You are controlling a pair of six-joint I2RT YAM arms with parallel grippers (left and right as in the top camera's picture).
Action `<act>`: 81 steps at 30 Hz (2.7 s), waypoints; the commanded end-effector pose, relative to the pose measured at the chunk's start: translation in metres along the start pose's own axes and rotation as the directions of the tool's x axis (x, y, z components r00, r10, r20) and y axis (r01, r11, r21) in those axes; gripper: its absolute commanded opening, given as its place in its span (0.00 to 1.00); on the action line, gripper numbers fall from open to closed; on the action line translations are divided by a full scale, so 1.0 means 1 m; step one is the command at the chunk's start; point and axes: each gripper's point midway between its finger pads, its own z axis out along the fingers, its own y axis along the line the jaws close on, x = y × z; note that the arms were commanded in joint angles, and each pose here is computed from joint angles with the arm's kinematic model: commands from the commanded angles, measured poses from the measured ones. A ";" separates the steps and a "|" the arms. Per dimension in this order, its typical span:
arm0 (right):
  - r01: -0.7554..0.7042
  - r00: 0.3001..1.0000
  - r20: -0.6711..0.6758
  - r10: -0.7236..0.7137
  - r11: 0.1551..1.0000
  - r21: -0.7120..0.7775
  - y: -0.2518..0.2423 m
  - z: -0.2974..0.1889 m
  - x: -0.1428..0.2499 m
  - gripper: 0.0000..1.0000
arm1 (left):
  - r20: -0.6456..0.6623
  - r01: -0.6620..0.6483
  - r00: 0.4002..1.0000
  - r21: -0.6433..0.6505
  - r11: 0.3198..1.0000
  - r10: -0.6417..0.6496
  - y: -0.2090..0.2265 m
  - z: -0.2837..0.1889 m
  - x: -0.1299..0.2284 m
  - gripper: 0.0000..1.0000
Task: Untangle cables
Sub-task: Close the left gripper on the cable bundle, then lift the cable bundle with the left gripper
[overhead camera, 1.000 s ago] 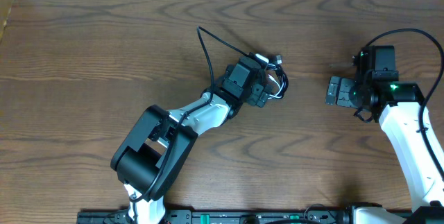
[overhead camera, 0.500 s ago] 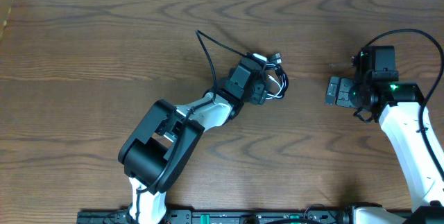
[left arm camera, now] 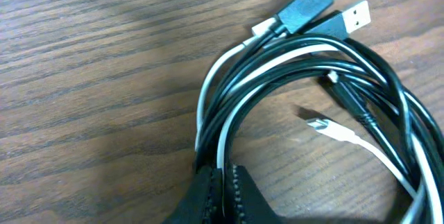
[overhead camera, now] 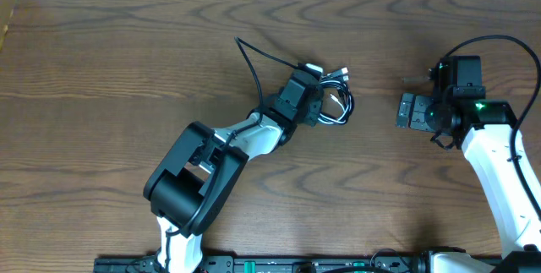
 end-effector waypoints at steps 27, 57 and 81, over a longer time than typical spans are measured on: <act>-0.012 0.997 -0.071 0.004 0.994 -0.108 0.016 0.013 0.024 0.99 | 0.117 0.030 0.993 -0.019 0.999 -0.027 -0.001 -0.095 -0.066 0.67; 0.016 1.000 -0.017 -0.019 0.991 -0.136 0.022 0.013 0.012 0.99 | -0.065 -0.008 0.998 -0.023 1.000 0.007 -0.011 0.003 0.019 0.62; 0.048 0.997 -0.053 -0.062 0.970 -0.237 0.038 0.009 0.021 0.99 | 0.255 0.023 0.967 0.004 1.000 -0.024 -0.029 -0.103 -0.101 0.08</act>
